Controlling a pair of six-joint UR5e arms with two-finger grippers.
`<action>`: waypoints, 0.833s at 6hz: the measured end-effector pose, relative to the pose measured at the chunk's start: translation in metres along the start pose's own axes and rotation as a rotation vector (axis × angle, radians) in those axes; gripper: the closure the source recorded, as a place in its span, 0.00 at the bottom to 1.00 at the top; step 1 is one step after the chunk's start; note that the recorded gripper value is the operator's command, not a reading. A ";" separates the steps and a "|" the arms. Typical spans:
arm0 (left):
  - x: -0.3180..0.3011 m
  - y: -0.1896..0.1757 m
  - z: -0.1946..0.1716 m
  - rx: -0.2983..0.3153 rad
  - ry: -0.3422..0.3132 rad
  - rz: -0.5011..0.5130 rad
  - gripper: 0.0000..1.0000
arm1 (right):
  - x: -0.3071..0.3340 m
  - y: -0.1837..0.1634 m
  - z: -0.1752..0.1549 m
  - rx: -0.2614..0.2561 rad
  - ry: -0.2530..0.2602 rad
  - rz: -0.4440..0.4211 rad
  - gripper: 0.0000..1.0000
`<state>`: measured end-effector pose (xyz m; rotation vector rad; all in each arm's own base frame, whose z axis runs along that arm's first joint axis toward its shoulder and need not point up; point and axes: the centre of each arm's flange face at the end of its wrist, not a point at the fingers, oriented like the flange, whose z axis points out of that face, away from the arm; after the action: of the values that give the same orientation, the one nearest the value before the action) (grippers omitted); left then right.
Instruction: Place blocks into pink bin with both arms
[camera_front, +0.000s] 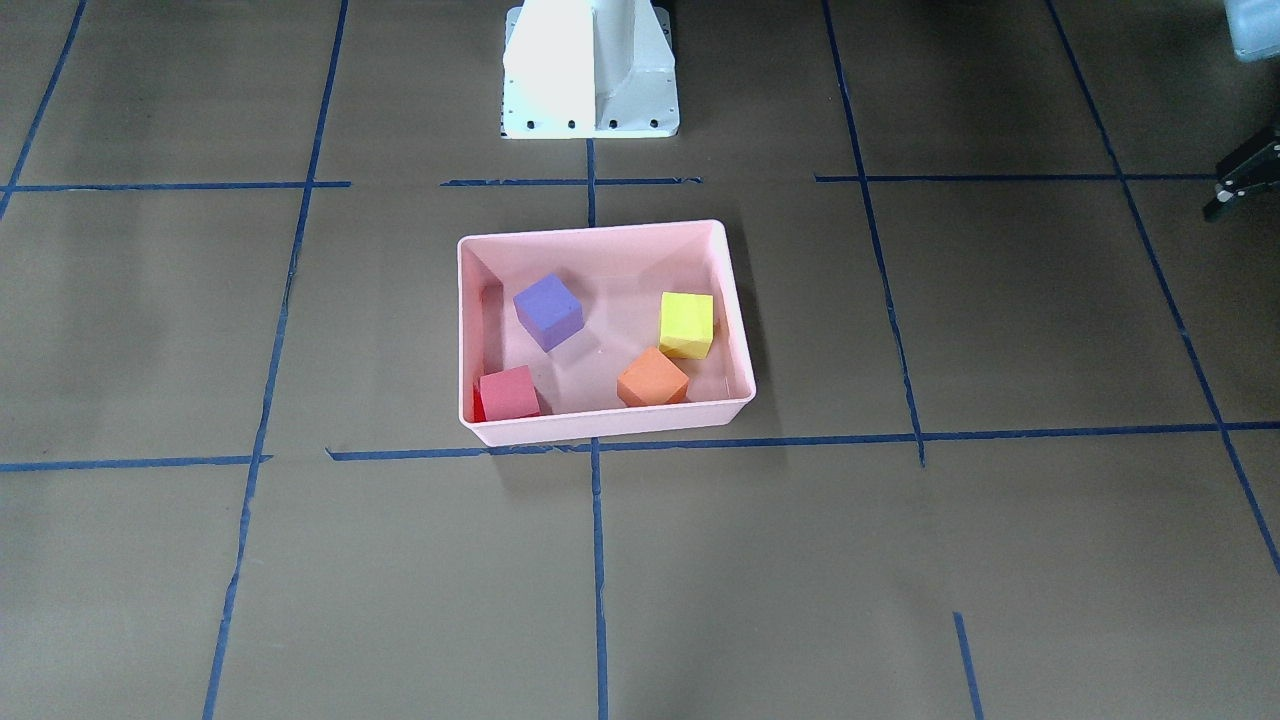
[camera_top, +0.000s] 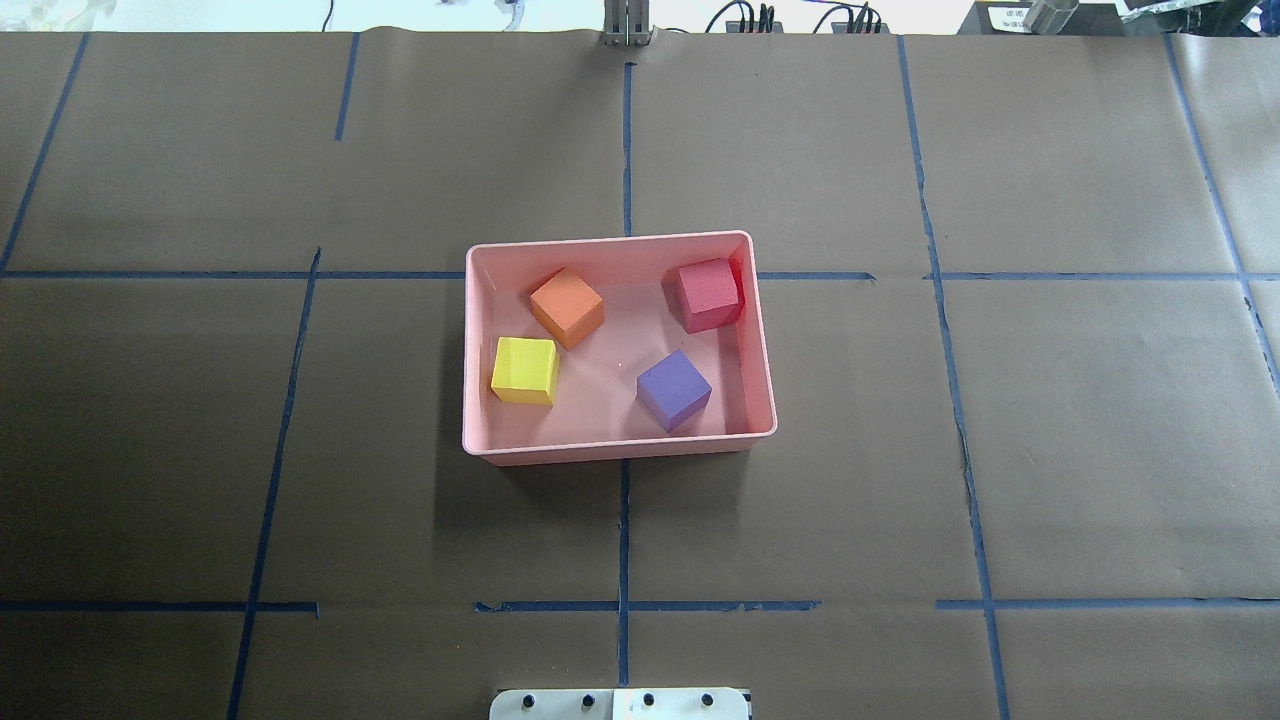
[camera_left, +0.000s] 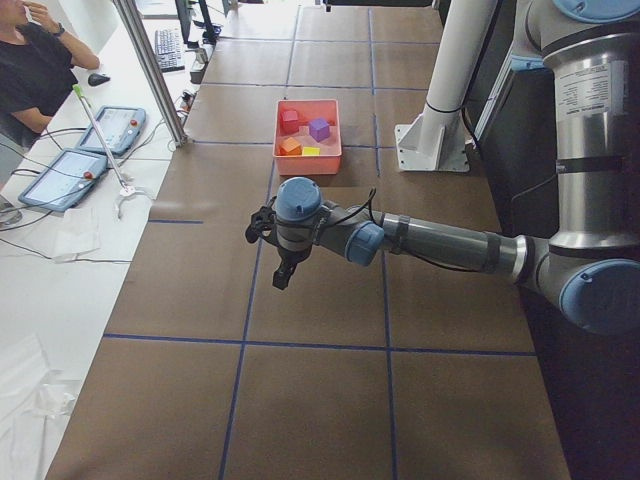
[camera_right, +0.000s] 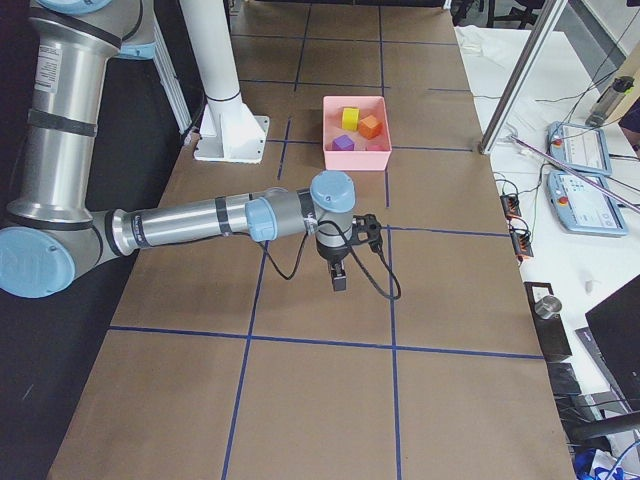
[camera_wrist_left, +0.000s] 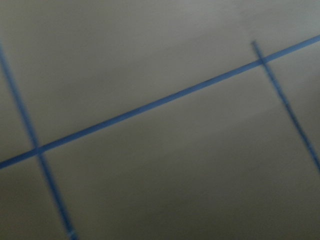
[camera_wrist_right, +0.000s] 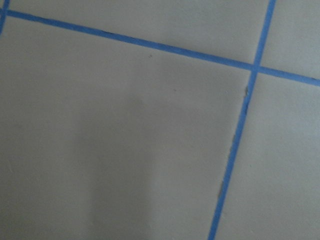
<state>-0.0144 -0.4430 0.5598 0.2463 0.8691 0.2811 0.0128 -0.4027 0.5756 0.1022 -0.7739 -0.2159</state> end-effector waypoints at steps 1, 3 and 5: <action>-0.023 0.013 -0.013 -0.029 0.002 -0.054 0.00 | 0.030 0.021 -0.002 -0.038 0.005 -0.004 0.00; -0.040 0.034 -0.022 -0.072 0.008 -0.149 0.00 | 0.048 0.033 -0.012 -0.043 0.004 0.003 0.00; -0.045 0.067 -0.020 -0.101 0.006 -0.210 0.00 | 0.048 0.031 -0.014 -0.034 0.002 0.006 0.00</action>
<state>-0.0673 -0.3933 0.6014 0.0596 0.8765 0.1293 0.0611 -0.3834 0.6032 0.0679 -0.7683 -0.2228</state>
